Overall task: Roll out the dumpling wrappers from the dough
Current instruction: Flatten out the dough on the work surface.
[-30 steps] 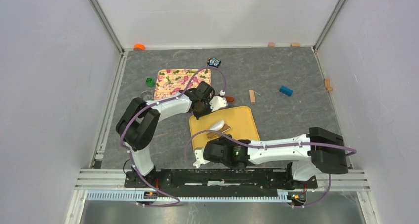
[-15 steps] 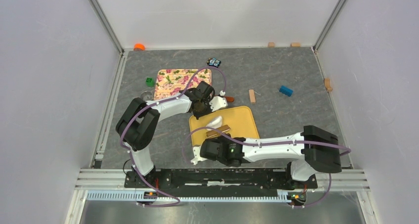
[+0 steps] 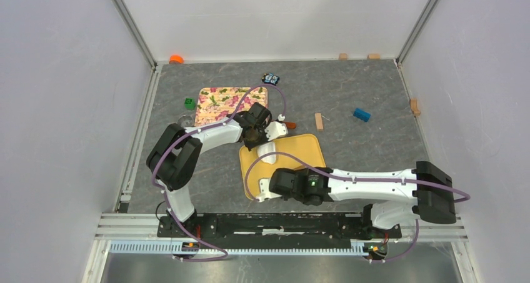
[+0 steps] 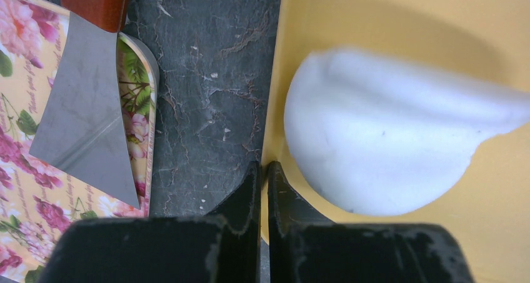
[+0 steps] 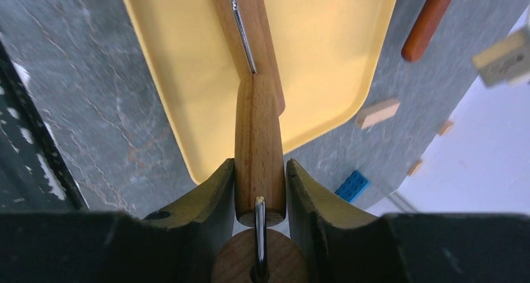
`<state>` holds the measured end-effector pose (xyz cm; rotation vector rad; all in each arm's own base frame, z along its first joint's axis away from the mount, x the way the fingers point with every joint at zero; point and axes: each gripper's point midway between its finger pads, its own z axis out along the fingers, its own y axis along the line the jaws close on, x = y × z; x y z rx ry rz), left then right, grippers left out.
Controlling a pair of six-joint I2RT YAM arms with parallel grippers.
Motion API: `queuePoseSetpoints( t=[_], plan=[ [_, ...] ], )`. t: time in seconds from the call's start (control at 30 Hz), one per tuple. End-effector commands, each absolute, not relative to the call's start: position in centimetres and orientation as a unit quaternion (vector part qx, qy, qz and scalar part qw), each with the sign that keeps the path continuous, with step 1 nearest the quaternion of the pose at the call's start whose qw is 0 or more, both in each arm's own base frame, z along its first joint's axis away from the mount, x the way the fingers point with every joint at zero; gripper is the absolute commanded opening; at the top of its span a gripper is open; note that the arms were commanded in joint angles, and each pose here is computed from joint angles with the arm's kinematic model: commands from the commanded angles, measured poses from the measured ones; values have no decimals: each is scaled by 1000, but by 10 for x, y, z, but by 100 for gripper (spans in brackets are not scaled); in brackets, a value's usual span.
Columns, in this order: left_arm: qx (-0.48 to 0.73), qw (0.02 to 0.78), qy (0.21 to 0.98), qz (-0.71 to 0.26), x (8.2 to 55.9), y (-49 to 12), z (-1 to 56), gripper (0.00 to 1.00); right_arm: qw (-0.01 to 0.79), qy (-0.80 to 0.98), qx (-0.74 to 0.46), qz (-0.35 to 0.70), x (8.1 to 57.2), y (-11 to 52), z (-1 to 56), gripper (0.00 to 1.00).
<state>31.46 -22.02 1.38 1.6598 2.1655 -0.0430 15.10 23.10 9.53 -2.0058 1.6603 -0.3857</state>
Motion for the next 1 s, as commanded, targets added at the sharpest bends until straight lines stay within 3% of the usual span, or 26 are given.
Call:
queuePoseSetpoints(
  t=[0.0,0.3,0.57,0.7,0.97],
  plan=[
    [604,118,788,-19,286,-193,-44,2,267,639,-700,-175,168,211,120,0],
    [593,131,794,-16,295,-191,-25,2,358,663,-624,-207,211,217,168,0],
    [569,121,812,-56,293,-187,-9,2,405,636,-637,-161,191,269,199,0],
    [557,129,815,-92,292,-192,1,2,410,630,-639,-165,191,284,198,0],
    [550,124,819,-101,295,-190,0,2,421,669,-585,-180,220,255,187,0]
  ],
)
